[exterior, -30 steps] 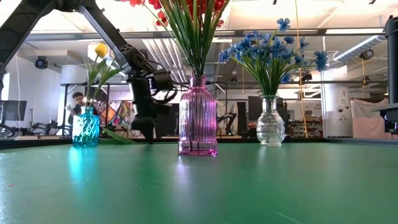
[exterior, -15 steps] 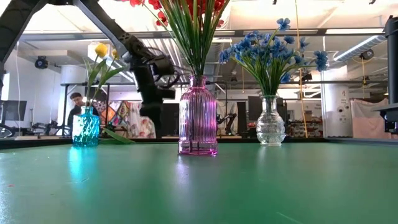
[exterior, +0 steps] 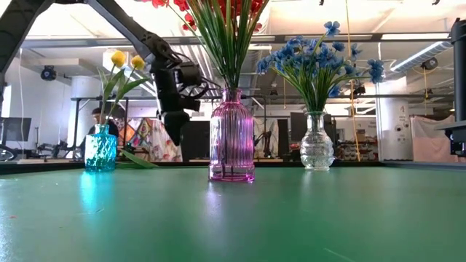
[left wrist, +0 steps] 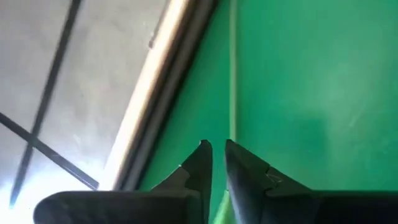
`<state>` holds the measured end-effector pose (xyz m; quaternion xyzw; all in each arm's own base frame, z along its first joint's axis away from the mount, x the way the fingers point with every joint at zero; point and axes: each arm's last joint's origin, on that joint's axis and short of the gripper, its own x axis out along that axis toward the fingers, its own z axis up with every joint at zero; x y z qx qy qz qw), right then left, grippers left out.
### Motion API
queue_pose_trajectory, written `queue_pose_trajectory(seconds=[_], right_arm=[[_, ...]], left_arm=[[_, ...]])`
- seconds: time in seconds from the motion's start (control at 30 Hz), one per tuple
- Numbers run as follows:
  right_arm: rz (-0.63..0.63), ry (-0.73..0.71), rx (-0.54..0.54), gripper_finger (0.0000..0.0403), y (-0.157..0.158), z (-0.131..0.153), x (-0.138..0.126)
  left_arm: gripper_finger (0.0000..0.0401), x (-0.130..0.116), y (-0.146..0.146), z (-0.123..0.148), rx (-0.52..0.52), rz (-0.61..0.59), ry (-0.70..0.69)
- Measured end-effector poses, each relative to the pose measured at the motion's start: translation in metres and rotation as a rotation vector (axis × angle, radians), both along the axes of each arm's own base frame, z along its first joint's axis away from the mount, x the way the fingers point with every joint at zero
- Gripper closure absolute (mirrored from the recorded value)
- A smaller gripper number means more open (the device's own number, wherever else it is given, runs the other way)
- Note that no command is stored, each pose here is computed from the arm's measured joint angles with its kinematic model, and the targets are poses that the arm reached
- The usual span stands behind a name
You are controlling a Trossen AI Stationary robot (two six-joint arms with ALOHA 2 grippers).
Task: Sort flowers into vase by color
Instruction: Put the yellow flower into the blue vase
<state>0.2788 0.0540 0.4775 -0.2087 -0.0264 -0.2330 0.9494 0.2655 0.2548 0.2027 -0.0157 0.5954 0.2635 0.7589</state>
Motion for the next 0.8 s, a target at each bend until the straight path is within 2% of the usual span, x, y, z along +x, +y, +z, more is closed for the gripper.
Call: queue_pose_trajectory(seconds=[0.23, 0.4, 0.8], right_arm=[[0.000, -0.002, 0.001, 0.0184, 0.000, 0.000, 0.000], [0.000, -0.003, 0.001, 0.0184, 0.000, 0.000, 0.000], [0.001, -0.004, 0.002, 0.0184, 0.000, 0.000, 0.000]], left_arm=[[0.0304, -0.011, -0.011, -0.027, -0.059, 0.007, 0.063], [0.0268, -0.019, -0.014, -0.042, -0.004, 0.028, 0.172], [0.0254, -0.024, -0.016, -0.048, -0.010, 0.011, 0.193]])
